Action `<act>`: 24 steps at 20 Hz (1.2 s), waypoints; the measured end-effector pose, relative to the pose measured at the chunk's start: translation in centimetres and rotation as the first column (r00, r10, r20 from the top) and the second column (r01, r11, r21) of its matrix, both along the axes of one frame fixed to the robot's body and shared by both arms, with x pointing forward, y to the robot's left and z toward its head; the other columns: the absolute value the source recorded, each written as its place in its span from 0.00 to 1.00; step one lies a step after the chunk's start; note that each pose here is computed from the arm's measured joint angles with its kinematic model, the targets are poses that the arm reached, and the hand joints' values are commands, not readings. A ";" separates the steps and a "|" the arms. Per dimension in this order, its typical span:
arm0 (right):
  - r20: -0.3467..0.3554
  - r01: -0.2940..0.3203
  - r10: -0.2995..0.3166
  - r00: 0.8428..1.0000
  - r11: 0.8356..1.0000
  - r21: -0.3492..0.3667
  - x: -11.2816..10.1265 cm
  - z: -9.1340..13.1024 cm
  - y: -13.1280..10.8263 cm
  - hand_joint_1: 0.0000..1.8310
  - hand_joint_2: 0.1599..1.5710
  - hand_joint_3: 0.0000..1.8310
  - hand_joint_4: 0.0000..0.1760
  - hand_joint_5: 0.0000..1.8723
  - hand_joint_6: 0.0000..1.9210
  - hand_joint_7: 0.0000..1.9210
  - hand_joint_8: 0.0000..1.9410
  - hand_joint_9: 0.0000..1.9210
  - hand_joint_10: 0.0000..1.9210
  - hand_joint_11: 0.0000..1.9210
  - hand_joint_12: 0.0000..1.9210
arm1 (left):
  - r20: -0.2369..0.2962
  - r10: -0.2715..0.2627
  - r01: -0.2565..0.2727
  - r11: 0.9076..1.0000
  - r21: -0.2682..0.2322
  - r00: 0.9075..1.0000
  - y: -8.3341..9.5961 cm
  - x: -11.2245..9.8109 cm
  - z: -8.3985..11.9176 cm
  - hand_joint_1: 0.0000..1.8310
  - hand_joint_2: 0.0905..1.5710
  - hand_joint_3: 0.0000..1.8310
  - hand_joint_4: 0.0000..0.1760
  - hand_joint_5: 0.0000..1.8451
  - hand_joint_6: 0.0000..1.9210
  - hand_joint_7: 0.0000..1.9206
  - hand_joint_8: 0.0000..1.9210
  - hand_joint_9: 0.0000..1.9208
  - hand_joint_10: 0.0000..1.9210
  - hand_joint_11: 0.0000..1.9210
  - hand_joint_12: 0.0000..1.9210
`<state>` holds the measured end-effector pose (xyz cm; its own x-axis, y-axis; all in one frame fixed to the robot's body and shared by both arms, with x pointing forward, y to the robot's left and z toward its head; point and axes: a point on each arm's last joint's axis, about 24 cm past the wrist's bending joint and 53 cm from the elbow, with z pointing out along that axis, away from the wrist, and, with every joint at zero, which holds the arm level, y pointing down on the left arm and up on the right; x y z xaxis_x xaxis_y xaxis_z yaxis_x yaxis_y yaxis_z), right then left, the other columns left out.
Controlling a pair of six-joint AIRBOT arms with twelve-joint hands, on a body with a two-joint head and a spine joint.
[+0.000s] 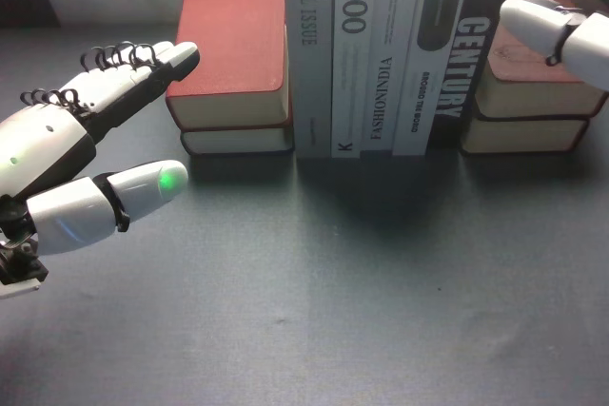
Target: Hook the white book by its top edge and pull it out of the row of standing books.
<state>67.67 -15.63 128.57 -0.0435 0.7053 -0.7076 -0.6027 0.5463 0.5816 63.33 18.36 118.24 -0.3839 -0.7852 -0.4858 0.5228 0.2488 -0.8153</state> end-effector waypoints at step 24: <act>0.031 -0.131 0.130 0.991 0.991 0.025 -4.4 -0.4 2.7 0.15 0.91 0.00 0.00 0.13 0.51 0.00 0.00 0.00 0.00 0.00 0.00 | -0.012 0.022 -0.023 0.999 -0.036 1.000 0.7 -0.1 -0.2 0.06 0.85 0.00 0.59 0.00 0.00 0.00 0.00 0.00 0.00 0.00 0.00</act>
<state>63.30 -12.95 128.20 -0.1162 0.7135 -0.6910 -0.6848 0.4463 0.5761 63.28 19.01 118.00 -0.3713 -0.8105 -0.4530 0.5081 0.2310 -0.8297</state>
